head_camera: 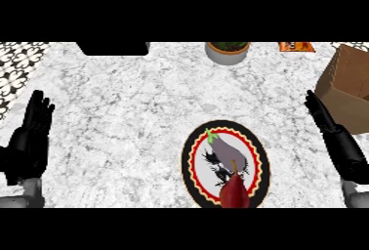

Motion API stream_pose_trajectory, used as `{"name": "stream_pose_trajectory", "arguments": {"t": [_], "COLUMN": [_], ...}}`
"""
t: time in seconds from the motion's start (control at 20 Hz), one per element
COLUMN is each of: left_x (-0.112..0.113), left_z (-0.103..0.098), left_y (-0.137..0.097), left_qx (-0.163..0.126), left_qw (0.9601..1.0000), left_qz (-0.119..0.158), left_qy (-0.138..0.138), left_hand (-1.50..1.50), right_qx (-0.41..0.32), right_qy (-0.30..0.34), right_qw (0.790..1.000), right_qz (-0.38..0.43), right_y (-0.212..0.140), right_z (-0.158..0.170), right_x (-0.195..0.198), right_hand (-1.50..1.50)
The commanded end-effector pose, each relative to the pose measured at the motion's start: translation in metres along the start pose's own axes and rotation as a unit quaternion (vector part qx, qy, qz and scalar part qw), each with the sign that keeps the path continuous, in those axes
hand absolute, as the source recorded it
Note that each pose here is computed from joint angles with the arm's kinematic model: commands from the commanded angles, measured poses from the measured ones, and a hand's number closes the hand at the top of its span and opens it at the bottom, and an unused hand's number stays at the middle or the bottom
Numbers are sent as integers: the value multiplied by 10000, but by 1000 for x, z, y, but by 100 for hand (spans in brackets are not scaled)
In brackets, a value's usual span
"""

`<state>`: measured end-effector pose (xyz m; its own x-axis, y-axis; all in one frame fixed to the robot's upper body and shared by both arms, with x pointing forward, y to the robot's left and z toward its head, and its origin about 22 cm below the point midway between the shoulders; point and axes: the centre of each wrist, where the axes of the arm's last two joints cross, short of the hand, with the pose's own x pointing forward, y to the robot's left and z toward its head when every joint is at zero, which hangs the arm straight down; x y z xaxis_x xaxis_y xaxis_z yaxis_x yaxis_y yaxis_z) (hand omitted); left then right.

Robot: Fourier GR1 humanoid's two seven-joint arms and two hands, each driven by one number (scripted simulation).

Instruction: Pick the eggplant from the plate and place it in the cardboard box

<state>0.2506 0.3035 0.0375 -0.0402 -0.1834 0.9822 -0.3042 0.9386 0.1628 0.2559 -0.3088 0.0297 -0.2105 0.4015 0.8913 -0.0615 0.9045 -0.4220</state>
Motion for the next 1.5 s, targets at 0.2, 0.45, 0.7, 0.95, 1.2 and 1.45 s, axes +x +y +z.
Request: {"name": "stream_pose_trajectory", "arguments": {"t": [0.2,0.45,0.7,0.95,1.2,1.45], "left_x": [-8,-28,-42,-35,-48,-47], "left_z": [-5,6,3,-9,2,6], "left_y": [-12,-33,-46,-31,-17,-45], "left_qx": [-1356,-1857,-1838,-1827,-1874,-1825], "left_qw": [9823,9707,9717,9711,9691,9710], "left_qz": [-1290,-1513,-1455,-1492,-1567,-1506], "left_qy": [-61,198,291,374,349,337], "left_hand": [0,0,0,0,0,0], "right_qx": [1233,-125,1571,2385,2966,3199], "right_qy": [-528,-6,-1278,-804,-276,23], "right_qw": [9909,9925,9674,9203,9004,8747], "right_qz": [65,1215,1521,2996,3170,3642], "right_y": [-70,-103,-85,-82,-46,-10], "right_z": [-44,-21,-38,-55,-50,-45], "right_x": [27,-19,4,71,123,177], "right_hand": [-150,-150,-150,-150,-150,-150]}}
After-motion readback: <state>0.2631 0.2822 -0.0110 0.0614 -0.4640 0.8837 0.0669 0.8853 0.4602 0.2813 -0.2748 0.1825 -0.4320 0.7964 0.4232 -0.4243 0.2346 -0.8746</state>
